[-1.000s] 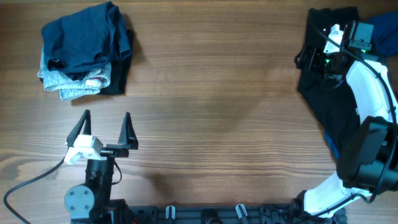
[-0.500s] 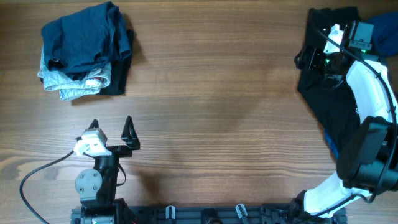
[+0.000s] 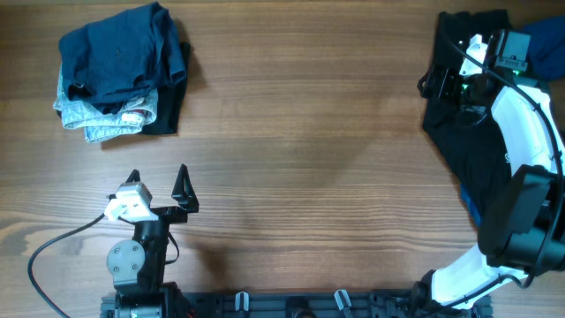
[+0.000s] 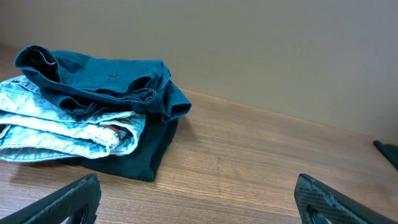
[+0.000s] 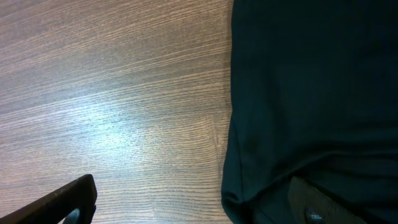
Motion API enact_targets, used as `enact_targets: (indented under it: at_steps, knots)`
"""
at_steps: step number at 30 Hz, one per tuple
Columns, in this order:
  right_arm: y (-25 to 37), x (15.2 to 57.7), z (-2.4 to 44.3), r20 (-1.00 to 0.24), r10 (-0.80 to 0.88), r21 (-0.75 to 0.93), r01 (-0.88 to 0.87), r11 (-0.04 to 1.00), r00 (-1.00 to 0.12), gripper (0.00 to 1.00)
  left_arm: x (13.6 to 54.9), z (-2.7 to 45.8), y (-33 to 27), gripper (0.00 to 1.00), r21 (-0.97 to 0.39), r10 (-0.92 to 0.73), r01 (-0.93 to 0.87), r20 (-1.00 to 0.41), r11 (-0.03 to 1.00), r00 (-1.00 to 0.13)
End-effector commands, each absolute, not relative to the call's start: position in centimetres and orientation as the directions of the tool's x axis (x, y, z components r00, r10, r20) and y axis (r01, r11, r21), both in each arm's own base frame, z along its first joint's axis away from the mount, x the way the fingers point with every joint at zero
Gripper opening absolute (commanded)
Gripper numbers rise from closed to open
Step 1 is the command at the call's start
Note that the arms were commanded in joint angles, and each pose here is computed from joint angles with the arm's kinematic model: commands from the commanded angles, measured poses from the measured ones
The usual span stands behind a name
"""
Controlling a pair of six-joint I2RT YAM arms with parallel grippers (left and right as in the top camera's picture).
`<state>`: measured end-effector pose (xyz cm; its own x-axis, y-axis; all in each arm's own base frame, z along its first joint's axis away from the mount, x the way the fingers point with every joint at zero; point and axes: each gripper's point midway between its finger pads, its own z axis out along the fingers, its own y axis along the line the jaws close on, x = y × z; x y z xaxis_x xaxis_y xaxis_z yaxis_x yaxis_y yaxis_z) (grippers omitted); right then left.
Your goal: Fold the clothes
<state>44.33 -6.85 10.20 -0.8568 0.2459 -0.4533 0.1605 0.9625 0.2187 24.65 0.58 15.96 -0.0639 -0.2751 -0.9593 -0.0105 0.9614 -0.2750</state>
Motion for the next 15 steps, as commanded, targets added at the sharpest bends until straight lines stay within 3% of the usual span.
enact_targets:
  at_steps: [1, 15]
  knots:
    - [-7.07, 44.56, 9.88, -0.45, 0.242, 0.212, 0.16, 0.964, -0.86, 1.0, 24.59, 15.85, 0.89, 1.0, -0.287, -0.288, -0.027, -0.956, 0.958, -0.062]
    - [-7.06, 44.55, 10.69, -0.466, 0.239, 0.21, 0.156, 0.965, -0.852, 1.0, 24.59, 15.84, 0.89, 1.0, -0.287, -0.288, -0.027, -0.955, 0.958, -0.063]
